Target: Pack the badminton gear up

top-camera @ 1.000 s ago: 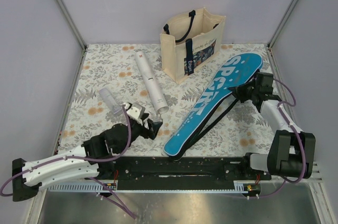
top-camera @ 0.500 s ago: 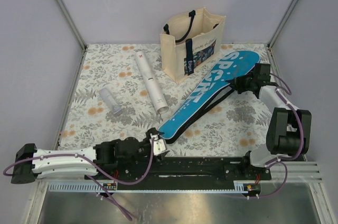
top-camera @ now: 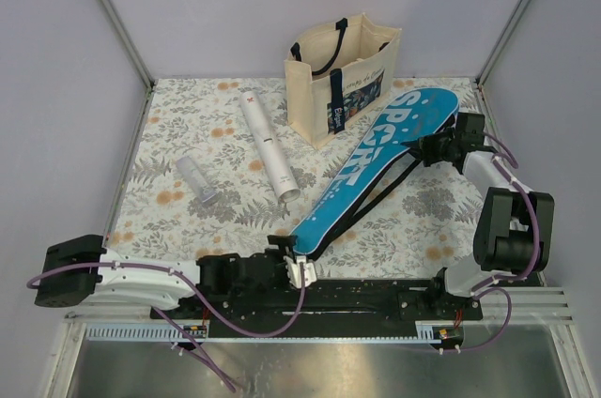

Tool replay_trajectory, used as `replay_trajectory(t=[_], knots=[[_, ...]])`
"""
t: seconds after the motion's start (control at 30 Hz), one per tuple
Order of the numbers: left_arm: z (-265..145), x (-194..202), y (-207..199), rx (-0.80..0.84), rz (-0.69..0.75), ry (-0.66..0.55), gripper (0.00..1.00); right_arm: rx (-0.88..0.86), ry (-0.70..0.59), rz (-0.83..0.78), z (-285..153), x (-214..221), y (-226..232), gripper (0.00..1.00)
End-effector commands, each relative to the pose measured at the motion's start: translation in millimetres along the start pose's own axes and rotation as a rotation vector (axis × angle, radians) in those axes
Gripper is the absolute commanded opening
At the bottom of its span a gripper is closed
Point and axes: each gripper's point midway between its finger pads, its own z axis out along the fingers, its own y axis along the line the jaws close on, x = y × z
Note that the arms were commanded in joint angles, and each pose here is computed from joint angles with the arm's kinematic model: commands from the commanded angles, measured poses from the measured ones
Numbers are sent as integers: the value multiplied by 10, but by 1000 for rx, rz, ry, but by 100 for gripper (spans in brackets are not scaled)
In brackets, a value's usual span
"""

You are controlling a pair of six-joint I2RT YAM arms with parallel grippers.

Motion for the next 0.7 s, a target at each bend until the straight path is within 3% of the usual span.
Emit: replay_trajectory(t=[0.0, 0.1, 0.27, 0.33, 0.5, 0.67], knots=[[46, -440, 243, -129, -8, -124, 80, -128, 53, 19, -151, 42, 446, 0], [98, -493, 295, -181, 25, -131, 79, -134, 63, 27, -147, 40, 462, 0], [200, -517, 335, -231, 65, -110, 65, -152, 75, 29, -149, 46, 487, 0], [178, -558, 381, -252, 32, -119, 56, -161, 86, 6, -154, 63, 504, 6], [62, -627, 522, -308, -123, -151, 20, -163, 122, -91, -161, 133, 423, 25], [-17, -658, 625, -306, -298, -160, 2, -189, 139, -228, -248, 224, 341, 38]])
